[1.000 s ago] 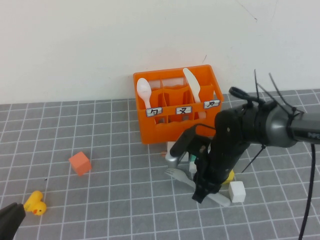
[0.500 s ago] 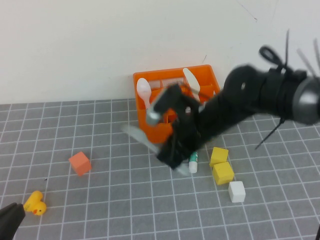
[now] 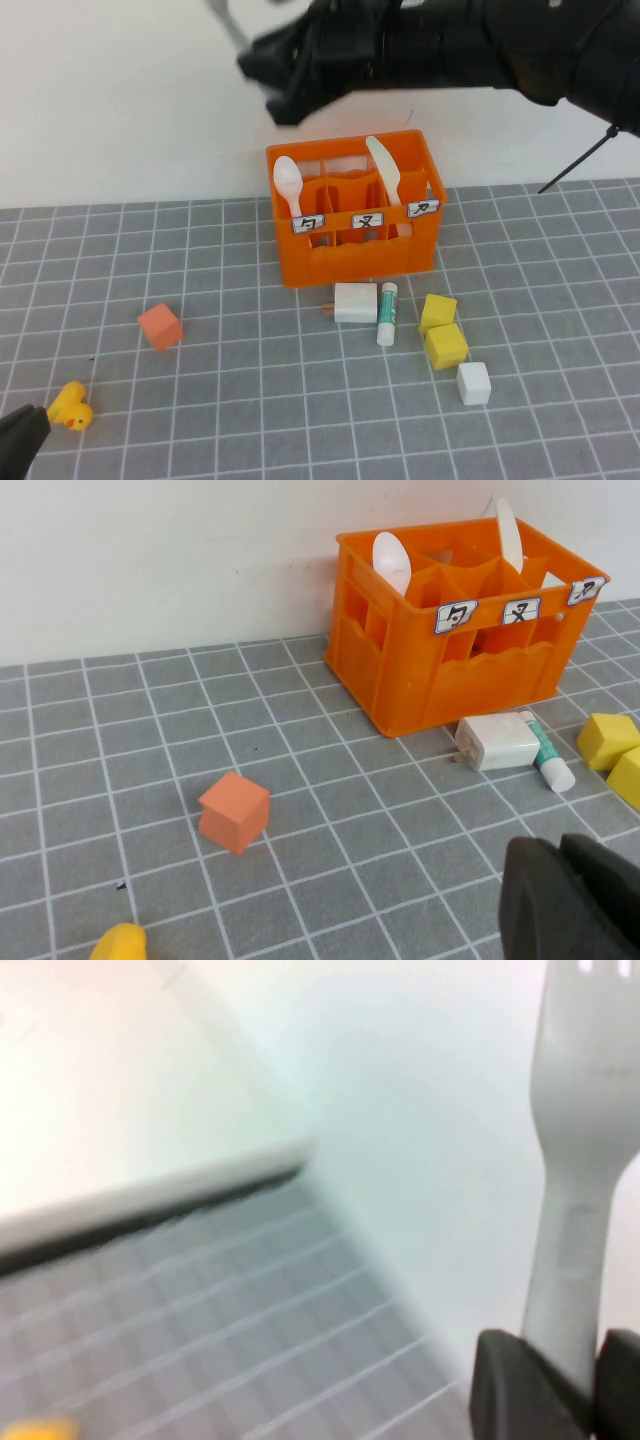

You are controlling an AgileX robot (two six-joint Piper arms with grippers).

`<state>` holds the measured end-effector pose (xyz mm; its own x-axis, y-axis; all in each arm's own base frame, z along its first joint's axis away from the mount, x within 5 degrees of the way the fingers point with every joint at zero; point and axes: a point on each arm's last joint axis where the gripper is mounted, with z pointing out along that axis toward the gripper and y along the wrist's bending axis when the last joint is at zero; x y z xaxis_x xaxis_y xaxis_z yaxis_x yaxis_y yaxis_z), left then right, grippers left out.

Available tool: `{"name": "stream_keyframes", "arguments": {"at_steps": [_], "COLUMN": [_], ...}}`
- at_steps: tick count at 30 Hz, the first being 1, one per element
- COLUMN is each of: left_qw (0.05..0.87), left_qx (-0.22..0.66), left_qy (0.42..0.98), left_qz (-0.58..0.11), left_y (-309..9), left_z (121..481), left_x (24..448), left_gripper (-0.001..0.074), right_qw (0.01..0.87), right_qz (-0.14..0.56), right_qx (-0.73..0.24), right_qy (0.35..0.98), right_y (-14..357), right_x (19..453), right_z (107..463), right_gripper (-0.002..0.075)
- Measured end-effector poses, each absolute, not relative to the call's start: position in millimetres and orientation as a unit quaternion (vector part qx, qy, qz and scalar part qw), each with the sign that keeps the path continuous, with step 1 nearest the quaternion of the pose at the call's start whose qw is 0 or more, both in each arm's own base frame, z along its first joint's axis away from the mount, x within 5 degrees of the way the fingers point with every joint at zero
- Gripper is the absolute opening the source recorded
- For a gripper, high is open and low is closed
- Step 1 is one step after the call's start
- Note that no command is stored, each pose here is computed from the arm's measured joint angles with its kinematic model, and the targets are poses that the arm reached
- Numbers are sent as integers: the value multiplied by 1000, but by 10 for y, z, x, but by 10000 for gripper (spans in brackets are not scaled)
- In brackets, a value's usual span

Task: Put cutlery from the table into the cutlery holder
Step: Place the fork on the box

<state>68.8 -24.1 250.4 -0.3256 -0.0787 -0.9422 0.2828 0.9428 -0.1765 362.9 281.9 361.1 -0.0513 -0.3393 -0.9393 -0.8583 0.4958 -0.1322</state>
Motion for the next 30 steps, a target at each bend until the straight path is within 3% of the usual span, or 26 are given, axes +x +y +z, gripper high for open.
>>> {"name": "stream_keyframes", "arguments": {"at_steps": [9, 18, 30], "left_qw": [577, 578, 579], "left_qx": [63, 64, 66], "left_qy": [799, 798, 798], "left_qz": [-157, -156, -152], "left_y": [-241, -240, -238], "left_z": [2505, 2506, 2507], "left_x": [689, 689, 690], "left_gripper": [0, 0, 0], "right_qw": [619, 592, 580], "right_qz": [154, 127, 79], "right_qx": [-397, -371, -288], "right_qy": [660, 705, 758], "right_y": [2754, 2837, 2644], "right_x": [3842, 4115, 4041], "right_z": [3658, 3017, 2641], "right_gripper": [158, 158, 158]}}
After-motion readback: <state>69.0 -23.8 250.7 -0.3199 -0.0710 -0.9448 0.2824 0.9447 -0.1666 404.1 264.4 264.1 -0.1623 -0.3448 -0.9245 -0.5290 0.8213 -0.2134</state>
